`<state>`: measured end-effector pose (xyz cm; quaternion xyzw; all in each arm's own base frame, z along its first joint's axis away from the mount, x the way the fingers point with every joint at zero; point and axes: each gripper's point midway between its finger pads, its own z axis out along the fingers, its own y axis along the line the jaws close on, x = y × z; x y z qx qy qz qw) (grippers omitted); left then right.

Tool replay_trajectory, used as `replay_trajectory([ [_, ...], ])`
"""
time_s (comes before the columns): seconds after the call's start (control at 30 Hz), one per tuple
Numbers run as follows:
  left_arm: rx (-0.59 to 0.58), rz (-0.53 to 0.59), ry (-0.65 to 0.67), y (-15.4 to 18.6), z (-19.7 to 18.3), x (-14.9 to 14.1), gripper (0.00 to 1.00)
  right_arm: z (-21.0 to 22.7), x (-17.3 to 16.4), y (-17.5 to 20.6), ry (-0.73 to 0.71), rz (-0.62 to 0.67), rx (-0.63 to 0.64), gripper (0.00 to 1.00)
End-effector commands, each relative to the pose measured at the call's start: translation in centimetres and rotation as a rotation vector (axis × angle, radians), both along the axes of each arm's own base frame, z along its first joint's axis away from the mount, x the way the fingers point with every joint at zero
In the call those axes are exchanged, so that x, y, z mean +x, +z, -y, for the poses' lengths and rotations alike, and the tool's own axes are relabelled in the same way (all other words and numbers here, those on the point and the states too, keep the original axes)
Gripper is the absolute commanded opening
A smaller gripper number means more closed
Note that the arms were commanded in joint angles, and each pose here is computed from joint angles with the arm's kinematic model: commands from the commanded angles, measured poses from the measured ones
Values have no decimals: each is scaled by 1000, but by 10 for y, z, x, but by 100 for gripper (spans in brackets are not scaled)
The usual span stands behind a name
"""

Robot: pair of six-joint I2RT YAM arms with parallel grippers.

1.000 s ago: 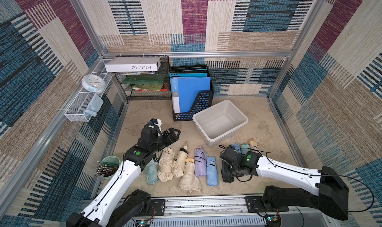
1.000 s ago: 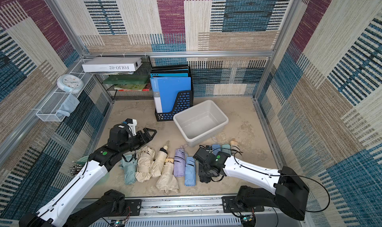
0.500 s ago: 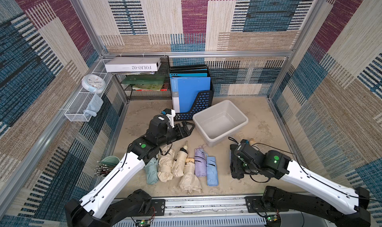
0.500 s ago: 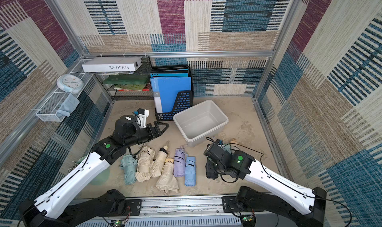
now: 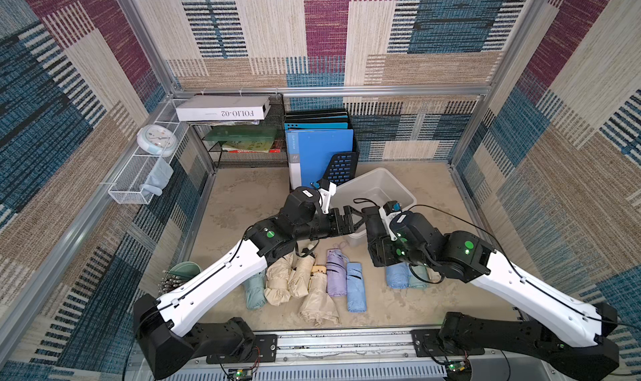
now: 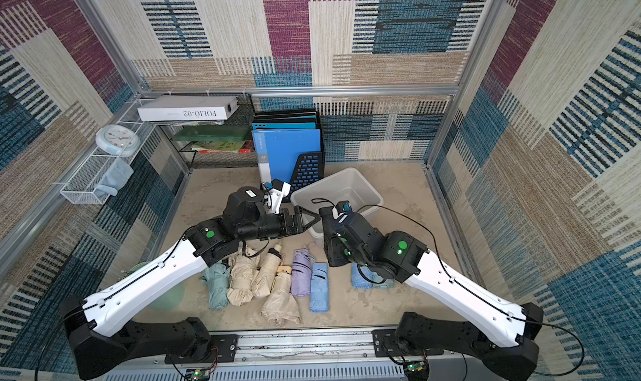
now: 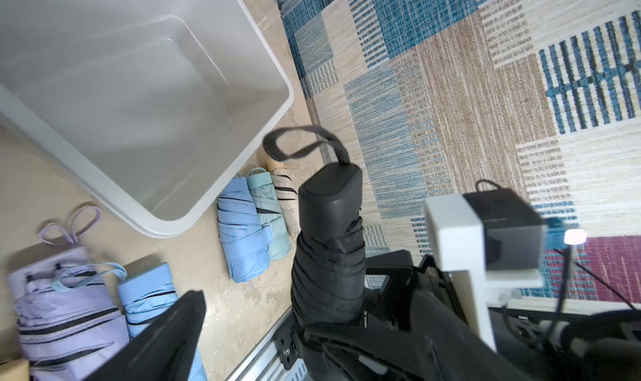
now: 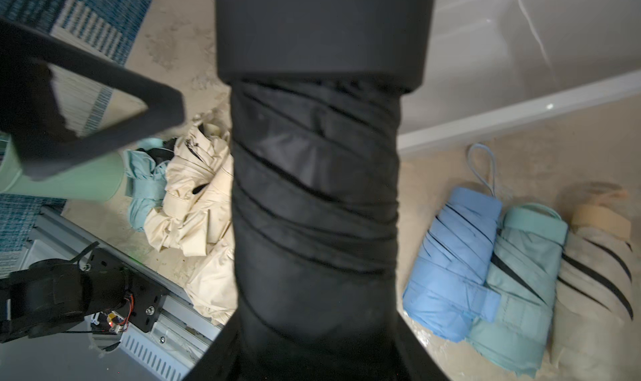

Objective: Put the umbrella into the storage box
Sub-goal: Pick up the umbrella from the center of the board.

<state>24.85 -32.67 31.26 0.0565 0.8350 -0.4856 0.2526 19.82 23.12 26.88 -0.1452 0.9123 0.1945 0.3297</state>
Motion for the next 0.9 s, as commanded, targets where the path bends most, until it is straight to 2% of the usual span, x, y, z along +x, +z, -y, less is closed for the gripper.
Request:
replay_trajectory([
  [0.0,-62,5,-64,11,12,-7,97,-24,12,27,81,91,64,47],
  [0.1,-52,2,-70,8,13,-6,94,-35,16,35,112,102,88,47],
  [0.2,-26,2,-40,2,10,-1,88,-44,16,40,144,108,123,47],
  [0.4,-41,15,6,1,10,8,69,-54,11,37,200,90,157,47],
  [0.53,-52,16,8,0,14,12,53,-58,8,37,221,84,173,47],
  [0.67,-57,20,4,4,16,14,40,-61,10,32,229,73,183,48],
  [0.8,-58,38,25,7,15,18,25,-61,11,30,225,64,184,52],
  [0.87,-61,38,30,7,16,20,18,-60,10,30,226,62,189,59],
])
